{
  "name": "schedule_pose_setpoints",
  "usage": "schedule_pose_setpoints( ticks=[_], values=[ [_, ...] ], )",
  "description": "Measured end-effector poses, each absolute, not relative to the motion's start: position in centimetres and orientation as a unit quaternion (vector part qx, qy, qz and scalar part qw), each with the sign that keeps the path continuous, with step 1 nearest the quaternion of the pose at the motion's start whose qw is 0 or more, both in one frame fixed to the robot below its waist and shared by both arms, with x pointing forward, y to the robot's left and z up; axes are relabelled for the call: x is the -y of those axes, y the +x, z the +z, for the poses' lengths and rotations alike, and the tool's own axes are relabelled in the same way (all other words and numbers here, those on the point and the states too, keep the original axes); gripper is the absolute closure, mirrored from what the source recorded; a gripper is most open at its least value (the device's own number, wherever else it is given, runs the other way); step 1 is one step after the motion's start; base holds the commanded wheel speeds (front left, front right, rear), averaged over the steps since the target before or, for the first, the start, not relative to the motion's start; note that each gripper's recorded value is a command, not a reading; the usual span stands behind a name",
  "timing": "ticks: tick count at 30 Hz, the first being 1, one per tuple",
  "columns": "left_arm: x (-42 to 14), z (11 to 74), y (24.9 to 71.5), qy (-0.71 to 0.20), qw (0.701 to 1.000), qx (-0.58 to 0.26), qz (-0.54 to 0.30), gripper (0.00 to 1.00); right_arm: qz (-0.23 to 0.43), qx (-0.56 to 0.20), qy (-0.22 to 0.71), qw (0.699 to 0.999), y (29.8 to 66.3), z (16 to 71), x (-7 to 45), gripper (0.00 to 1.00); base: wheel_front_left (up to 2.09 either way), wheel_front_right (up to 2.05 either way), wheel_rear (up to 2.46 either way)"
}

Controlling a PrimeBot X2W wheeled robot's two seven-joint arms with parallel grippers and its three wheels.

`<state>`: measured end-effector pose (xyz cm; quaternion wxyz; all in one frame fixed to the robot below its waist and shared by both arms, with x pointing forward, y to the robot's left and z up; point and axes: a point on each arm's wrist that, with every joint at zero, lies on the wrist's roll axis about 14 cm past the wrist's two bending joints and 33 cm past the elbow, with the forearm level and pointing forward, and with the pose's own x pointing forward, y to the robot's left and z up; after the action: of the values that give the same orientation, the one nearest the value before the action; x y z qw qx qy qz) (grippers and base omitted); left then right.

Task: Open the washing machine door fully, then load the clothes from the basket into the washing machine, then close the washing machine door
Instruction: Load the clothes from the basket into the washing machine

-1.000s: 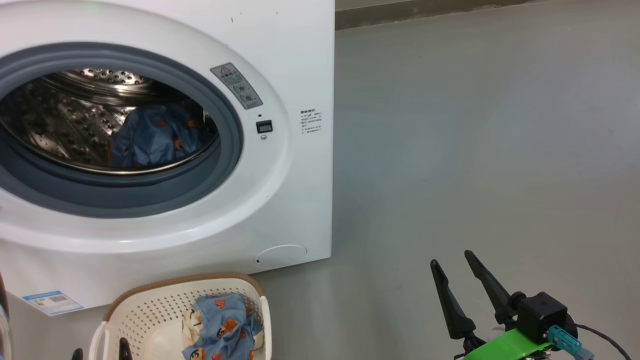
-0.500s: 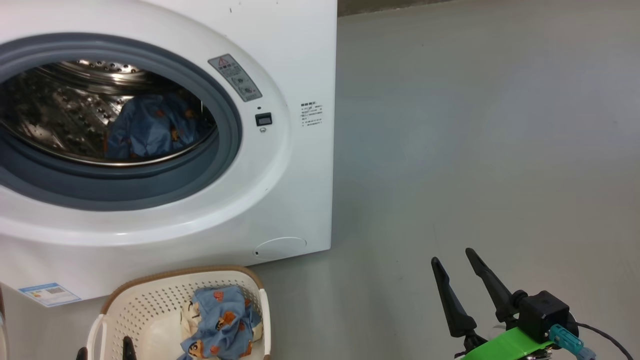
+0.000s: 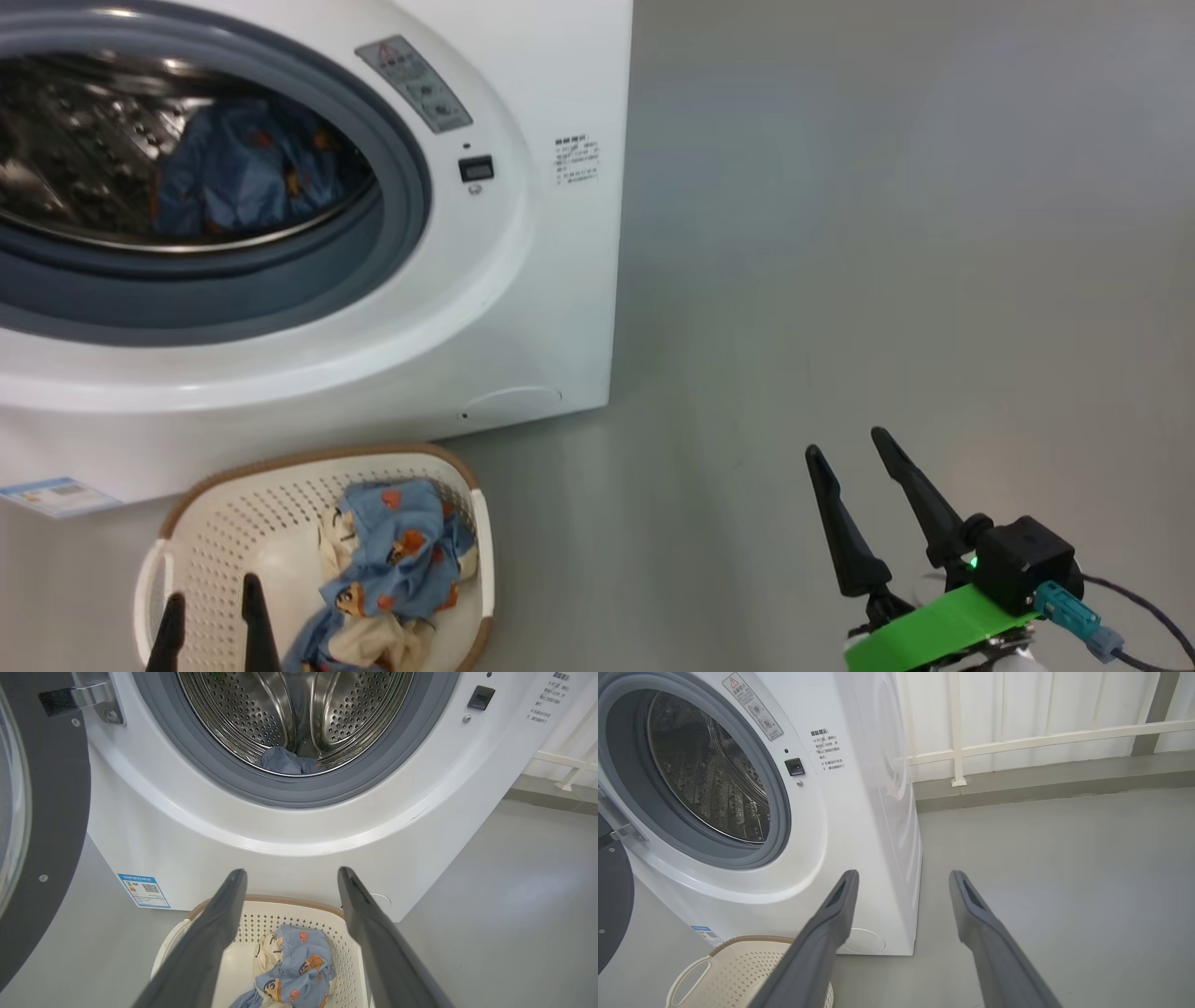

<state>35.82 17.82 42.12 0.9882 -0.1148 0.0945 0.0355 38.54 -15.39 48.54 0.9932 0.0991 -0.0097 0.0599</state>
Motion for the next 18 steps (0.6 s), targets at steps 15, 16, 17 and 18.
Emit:
schedule_pose_setpoints(
  ticks=[15,16,17,18],
  values=[
    [-14.7,33.5,42.4,-0.143,0.97,-0.193,-0.018,0.0,0.052,-0.029,0.094,0.994,42.7,44.6,15.9,0.0,0.0,0.0,0.0],
    [-14.5,32.7,42.8,-0.142,0.969,-0.203,-0.022,0.0,0.051,-0.033,0.094,0.994,43.0,44.2,16.0,0.0,0.0,0.0,0.0],
    [-14.4,32.0,43.2,-0.142,0.967,-0.211,-0.024,0.0,0.049,-0.037,0.093,0.994,43.3,43.8,16.1,0.0,0.0,0.0,0.0],
    [-14.4,31.3,43.7,-0.142,0.965,-0.217,-0.026,0.0,0.048,-0.041,0.092,0.994,43.5,43.4,16.2,0.0,0.0,0.0,0.0]
  ],
)
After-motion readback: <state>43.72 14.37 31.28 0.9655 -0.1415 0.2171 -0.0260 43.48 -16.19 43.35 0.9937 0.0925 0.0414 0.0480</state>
